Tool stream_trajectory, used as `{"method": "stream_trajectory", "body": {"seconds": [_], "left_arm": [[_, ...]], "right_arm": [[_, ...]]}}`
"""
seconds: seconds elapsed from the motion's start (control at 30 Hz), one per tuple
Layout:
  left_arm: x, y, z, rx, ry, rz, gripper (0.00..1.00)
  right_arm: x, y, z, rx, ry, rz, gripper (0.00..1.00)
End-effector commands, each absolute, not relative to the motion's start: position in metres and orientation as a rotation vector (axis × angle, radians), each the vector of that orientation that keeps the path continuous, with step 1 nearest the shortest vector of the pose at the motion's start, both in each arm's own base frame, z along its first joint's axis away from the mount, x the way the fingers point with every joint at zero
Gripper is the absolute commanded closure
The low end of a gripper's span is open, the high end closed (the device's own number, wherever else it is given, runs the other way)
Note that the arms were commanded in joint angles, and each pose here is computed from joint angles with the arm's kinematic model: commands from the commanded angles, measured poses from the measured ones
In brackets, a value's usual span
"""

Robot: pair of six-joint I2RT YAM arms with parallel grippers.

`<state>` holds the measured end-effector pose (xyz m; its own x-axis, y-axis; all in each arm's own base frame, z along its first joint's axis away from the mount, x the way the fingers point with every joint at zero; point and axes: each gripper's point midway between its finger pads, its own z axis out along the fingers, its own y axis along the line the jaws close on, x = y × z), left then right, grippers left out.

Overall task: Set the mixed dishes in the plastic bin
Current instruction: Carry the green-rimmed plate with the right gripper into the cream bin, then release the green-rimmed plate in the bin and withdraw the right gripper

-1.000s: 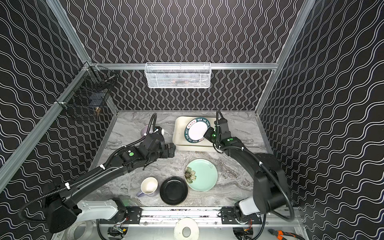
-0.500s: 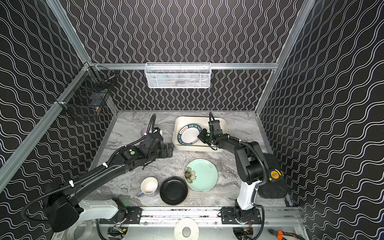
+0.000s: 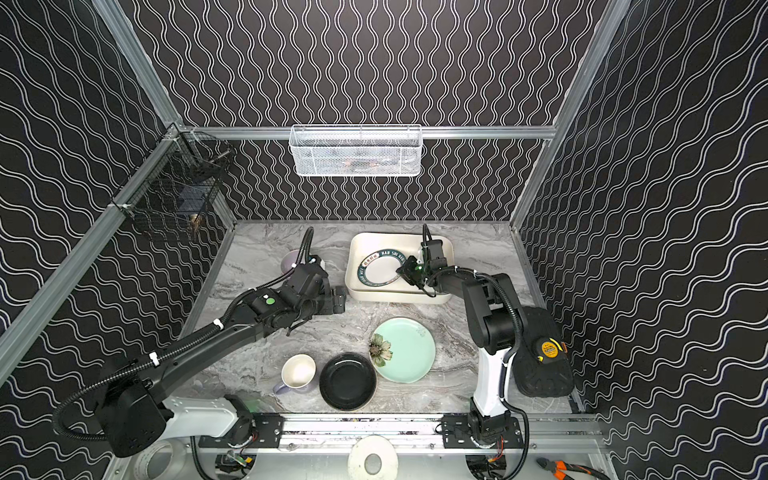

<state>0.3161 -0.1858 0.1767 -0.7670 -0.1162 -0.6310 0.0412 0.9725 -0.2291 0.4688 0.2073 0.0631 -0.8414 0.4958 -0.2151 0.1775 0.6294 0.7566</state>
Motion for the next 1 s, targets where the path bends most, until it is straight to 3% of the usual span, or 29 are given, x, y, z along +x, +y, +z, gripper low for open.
{"method": "stream_trajectory", "body": {"seconds": [0.0,0.17,0.77,0.87,0.97], "left_arm": [[0.320,-0.188,0.179,-0.058,2.417,-0.313,0.01],[0.320,-0.187,0.181,-0.061,2.413,-0.316,0.01],[0.322,-0.185,0.179,-0.066,2.413,-0.313,0.01],[0.323,-0.185,0.178,-0.069,2.416,-0.318,0.01],[0.322,-0.186,0.178,-0.068,2.415,-0.325,0.01]], "right_arm": [[0.471,0.207,0.064,0.517,2.441,1.090,0.76],[0.469,0.204,0.061,0.517,2.464,1.074,0.61],[0.483,0.191,0.053,0.516,2.523,0.972,0.55],[0.483,0.184,0.062,0.497,2.498,0.966,0.38],[0.481,0.180,0.079,0.446,2.470,0.930,0.36]]}}
